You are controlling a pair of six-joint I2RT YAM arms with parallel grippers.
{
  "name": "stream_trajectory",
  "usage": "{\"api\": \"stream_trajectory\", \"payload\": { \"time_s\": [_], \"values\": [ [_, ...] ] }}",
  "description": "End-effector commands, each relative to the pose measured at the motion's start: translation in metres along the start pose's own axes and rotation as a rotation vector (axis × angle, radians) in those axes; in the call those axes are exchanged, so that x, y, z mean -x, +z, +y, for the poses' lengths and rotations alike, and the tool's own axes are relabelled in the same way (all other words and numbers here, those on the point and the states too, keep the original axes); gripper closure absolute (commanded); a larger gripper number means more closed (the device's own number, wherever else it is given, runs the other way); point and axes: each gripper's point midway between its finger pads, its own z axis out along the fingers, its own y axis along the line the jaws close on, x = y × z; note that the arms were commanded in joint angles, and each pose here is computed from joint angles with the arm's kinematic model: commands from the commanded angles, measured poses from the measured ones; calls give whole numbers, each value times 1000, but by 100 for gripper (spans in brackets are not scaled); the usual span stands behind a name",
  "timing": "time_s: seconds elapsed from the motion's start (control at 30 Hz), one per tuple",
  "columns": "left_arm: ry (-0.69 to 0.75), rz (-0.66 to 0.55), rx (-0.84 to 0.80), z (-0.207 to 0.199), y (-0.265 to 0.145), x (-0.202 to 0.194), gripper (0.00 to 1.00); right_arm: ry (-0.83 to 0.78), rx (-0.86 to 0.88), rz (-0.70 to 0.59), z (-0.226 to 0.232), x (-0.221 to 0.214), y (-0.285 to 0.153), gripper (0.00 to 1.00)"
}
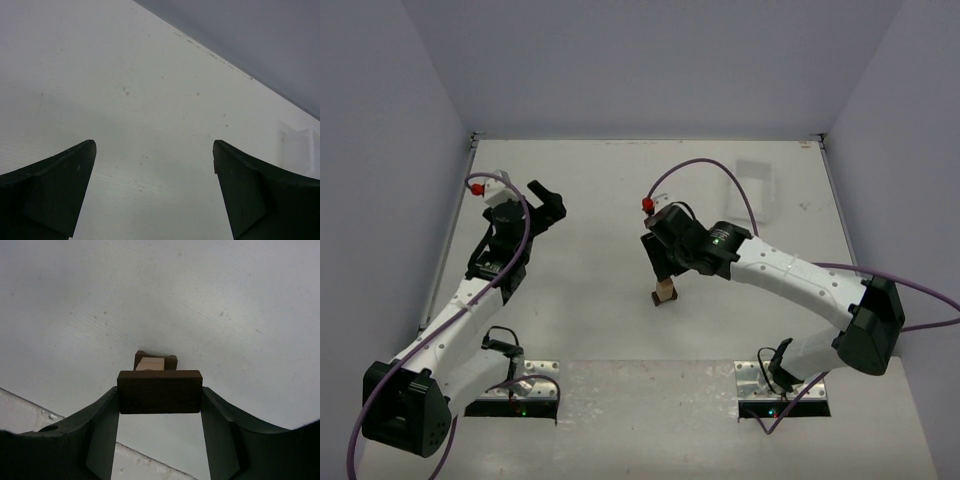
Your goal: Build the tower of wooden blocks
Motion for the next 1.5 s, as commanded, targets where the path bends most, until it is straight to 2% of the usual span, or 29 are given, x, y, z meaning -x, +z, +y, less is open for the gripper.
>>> {"api": "stream_trajectory", "payload": {
  "time_s": [0.0,0.87,1.47],
  "values": [
    [-14,-30,-16,-7,1,11,0,52,40,1,13,1,-16,70],
    [-6,-29,-28,-9,1,10,0,57,7,50,21,-12,10,59],
    [-4,-27,-29,-8,0,10,0,61,-22,70,15,-20,12,57]
  ]
}}
